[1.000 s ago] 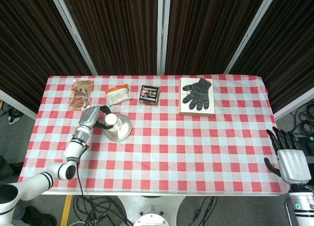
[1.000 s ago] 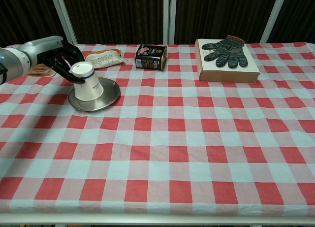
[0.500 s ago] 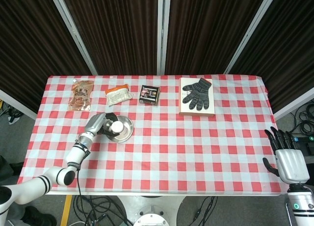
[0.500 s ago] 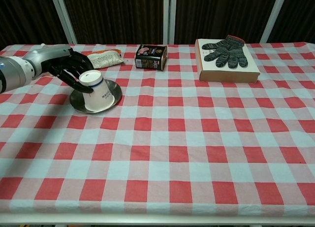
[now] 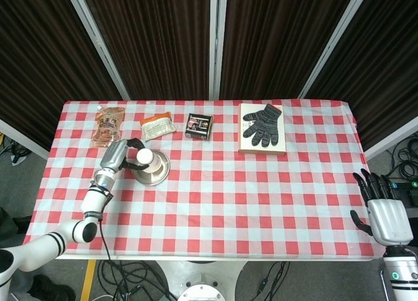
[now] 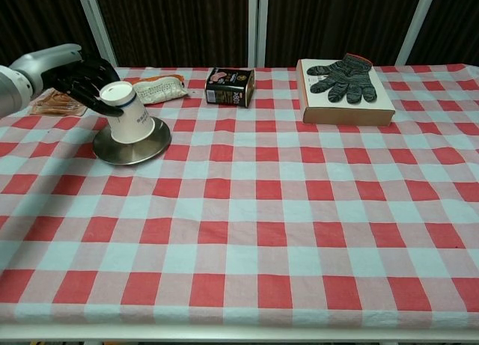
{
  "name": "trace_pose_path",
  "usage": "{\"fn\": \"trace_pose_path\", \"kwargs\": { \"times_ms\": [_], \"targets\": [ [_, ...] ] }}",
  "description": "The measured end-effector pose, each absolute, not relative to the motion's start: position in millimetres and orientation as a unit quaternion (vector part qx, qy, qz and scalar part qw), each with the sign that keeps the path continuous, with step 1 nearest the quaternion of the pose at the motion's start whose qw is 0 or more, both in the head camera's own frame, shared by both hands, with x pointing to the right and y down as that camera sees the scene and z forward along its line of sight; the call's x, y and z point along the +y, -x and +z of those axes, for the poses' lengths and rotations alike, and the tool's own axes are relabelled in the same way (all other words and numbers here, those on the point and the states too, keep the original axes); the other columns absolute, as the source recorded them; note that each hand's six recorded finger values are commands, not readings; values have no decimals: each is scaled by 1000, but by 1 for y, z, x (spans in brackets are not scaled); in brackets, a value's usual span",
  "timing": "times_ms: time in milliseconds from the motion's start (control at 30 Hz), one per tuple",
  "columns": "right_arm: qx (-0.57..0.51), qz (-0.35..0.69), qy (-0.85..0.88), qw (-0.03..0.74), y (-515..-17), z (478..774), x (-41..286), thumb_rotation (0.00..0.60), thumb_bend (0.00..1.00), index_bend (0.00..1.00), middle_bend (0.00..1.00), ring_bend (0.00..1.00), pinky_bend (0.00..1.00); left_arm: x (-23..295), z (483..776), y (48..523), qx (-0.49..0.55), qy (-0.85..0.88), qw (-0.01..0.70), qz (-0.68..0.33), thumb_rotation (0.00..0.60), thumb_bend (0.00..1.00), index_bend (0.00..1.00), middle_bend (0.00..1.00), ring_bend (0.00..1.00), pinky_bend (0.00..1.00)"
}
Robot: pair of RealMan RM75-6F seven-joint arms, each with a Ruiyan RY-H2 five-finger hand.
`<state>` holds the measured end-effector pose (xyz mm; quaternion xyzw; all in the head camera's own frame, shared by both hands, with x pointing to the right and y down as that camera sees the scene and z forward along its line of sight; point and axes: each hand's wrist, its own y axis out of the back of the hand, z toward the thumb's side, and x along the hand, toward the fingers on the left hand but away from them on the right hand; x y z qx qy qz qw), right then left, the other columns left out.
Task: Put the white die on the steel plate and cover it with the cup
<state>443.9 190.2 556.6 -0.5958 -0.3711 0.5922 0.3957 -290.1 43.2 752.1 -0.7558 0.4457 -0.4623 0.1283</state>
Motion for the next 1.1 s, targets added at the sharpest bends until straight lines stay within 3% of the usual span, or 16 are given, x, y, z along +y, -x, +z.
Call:
{"fn": "trace_pose_path", "kwargs": {
  "times_ms": [167, 500, 633, 700, 933, 1100],
  "targets": [
    [-373, 591, 596, 394, -446, 556, 192, 600, 233, 0, 0, 0, 24, 34, 744, 315, 473, 734, 134, -469, 600, 156, 516, 515, 338, 264],
    [-373, 589, 599, 394, -445, 557, 192, 600, 233, 0, 0, 0, 23, 41, 765, 370, 479, 673, 142, -546, 600, 157, 493, 491, 304, 261],
    [-372, 588, 600, 395, -445, 557, 192, 600, 233, 0, 0, 0, 24, 46, 767, 369, 476, 679, 126, -544, 600, 153, 242, 296, 168, 203],
    [-373, 589, 599, 394, -445, 557, 192, 600, 233, 0, 0, 0, 24, 47, 765, 367, 479, 684, 121, -537, 600, 149, 175, 237, 135, 191],
    [-379, 594, 593, 391, -452, 555, 191, 600, 235, 0, 0, 0, 23, 47, 732, 383, 502, 672, 174, -516, 600, 145, 155, 216, 131, 158],
    [-388, 593, 589, 389, -460, 554, 186, 600, 238, 0, 0, 0, 23, 64, 693, 428, 487, 630, 263, -546, 600, 145, 166, 216, 131, 137]
  ]
}}
